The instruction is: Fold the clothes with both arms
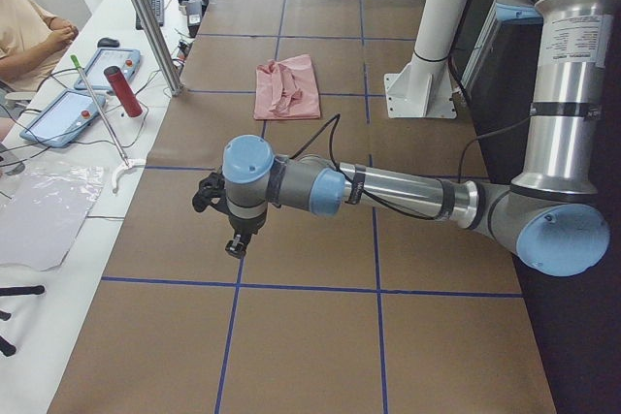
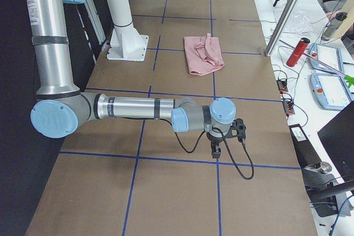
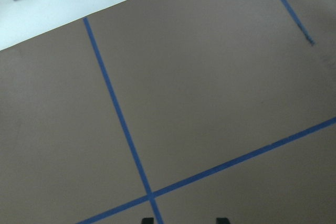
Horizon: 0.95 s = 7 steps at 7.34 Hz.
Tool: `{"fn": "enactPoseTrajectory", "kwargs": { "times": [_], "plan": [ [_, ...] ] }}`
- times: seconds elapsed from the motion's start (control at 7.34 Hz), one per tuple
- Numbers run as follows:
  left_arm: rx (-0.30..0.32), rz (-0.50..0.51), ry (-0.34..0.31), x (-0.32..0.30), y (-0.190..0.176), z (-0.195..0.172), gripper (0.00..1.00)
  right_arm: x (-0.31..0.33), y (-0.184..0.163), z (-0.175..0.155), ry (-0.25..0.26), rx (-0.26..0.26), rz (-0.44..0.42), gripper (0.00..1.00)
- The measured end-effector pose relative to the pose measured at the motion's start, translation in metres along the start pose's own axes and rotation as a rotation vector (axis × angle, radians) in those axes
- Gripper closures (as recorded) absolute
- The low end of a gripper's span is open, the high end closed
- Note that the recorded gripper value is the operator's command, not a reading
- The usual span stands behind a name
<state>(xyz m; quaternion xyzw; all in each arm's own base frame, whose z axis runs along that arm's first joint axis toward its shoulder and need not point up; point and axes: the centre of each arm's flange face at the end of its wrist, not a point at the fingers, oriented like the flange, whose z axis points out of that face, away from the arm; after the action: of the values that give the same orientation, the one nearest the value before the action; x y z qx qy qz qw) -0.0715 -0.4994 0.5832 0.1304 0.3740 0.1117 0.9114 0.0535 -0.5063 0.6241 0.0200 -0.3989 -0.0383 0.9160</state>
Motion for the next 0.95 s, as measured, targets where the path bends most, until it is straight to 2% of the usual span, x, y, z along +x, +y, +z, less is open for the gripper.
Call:
{"fn": "enactPoseTrajectory", "kwargs": {
  "times": [0.27,0.68,0.95],
  "plan": [
    [-0.024,-0.070,0.008,-0.004,0.019,0.008,0.00,-0.025,0.031,-0.022,0.022,-0.032,-0.005,0.00],
    [-0.010,-0.148,-0.004,0.006,0.009,0.004,0.00,-0.035,0.038,-0.018,0.046,-0.084,0.007,0.00],
    [0.011,-0.157,-0.028,0.009,0.000,0.001,0.00,-0.035,0.038,-0.016,0.039,-0.089,0.015,0.00]
  ]
}}
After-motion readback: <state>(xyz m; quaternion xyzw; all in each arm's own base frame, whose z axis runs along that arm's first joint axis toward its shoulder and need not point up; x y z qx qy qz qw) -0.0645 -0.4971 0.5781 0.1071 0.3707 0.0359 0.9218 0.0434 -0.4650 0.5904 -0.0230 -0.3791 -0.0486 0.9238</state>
